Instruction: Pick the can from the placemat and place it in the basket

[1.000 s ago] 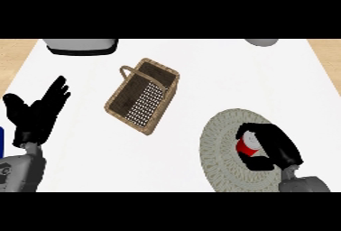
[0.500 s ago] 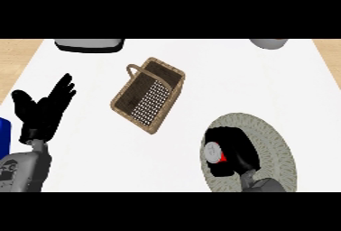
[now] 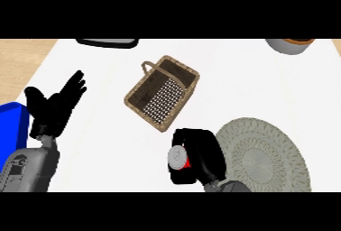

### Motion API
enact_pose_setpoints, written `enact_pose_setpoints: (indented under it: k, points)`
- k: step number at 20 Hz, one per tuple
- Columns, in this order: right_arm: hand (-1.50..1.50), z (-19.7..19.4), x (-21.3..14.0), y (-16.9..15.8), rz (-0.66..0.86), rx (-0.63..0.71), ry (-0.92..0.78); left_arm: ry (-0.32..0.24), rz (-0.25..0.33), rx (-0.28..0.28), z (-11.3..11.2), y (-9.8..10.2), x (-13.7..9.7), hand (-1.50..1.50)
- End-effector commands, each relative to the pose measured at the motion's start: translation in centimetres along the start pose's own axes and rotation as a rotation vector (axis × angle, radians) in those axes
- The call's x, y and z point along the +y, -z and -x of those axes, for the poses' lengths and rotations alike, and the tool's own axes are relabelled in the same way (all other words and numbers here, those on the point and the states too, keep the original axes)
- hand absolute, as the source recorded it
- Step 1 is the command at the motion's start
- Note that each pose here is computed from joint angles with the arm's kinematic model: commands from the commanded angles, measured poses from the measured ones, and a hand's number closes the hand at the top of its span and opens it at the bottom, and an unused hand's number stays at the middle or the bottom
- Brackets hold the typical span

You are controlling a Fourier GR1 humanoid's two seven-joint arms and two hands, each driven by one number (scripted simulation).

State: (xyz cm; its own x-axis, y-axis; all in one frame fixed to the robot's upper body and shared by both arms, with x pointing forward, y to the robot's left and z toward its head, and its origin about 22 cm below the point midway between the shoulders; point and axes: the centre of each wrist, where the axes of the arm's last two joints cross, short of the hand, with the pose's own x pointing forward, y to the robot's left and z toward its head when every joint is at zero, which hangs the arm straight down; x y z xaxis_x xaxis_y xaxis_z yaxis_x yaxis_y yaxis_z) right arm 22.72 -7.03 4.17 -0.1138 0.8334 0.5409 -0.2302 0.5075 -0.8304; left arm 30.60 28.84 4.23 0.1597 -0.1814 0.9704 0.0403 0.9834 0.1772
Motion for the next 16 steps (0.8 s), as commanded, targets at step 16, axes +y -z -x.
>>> enact_pose_setpoints:
  k: [16]
  points:
    - [1.50, -11.4, -5.6, 0.4, 0.506, -0.051, 0.223, 0.015, 0.052, 0.026, -0.1, 0.9, -1.8, 0.00]
